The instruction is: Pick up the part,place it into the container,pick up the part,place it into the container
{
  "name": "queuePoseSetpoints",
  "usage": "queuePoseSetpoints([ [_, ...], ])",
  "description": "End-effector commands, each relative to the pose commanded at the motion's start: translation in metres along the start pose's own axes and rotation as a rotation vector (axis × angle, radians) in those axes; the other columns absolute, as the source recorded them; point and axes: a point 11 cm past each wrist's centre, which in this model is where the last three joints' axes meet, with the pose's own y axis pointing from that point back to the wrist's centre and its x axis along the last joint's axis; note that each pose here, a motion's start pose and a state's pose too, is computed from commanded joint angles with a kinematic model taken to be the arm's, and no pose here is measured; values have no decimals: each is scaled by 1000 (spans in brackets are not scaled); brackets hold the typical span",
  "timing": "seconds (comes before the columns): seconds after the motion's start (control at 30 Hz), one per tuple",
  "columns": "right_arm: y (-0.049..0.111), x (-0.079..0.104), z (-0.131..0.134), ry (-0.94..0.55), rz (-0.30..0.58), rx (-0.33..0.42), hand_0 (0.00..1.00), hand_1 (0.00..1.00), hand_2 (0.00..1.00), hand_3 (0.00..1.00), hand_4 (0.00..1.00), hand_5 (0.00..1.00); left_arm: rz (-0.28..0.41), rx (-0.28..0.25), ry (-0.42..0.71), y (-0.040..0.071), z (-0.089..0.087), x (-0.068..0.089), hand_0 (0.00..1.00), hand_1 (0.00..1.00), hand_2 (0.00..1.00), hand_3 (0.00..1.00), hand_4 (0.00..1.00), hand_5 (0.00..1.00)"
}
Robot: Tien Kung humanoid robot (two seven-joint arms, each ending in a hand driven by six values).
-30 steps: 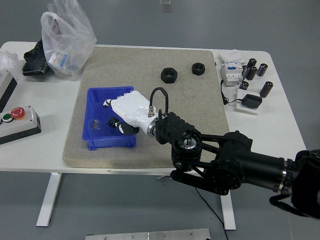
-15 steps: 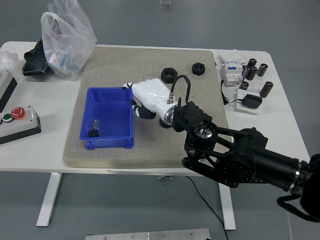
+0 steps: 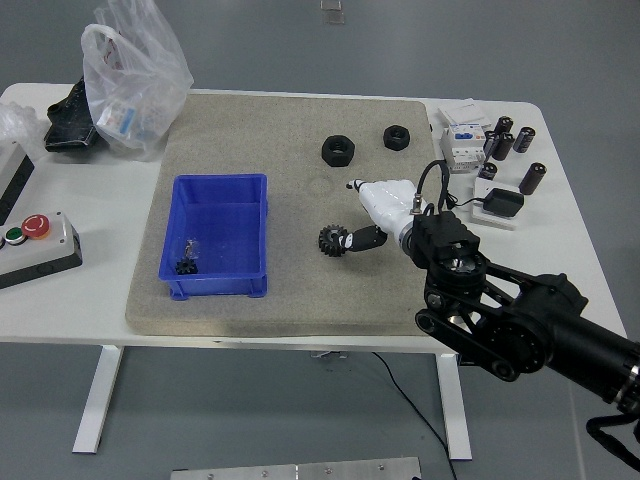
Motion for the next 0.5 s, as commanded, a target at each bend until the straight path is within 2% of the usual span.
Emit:
queuePoseSetpoints([
  [0.07, 1, -3, -1, -5, -7, 4, 179, 483, 883, 929, 998, 598, 0, 0, -1, 0, 0, 0, 665, 477, 531, 626, 624, 239],
  [0.1, 1, -4, -1, -7, -10, 8, 178, 481, 863, 909, 998, 632, 0, 0, -1, 0, 0, 0, 665, 476, 531, 626, 624, 240],
  [0.27, -1, -12, -9, -2, -24, 32, 178, 481, 863, 909, 998, 632, -1, 1, -2, 0, 0, -1, 665, 476, 531, 626, 624, 240],
  [0.3, -1, -14, -11, 0, -26, 36, 172, 460, 765, 835, 998, 622, -2, 1, -2, 0, 0, -1, 665, 477, 531, 626, 624, 239],
  [0.47, -5, -24, -20, 0, -28, 59, 172, 460, 765, 835, 998, 622, -1, 1, -3, 0, 0, -1, 665, 477, 531, 626, 624, 239],
  [0.5, -6, -26, -23, -2, -24, 67, 166, 419, 627, 709, 714, 374, -1, 2, -3, 0, 0, -1, 665, 477, 531, 626, 624, 239],
])
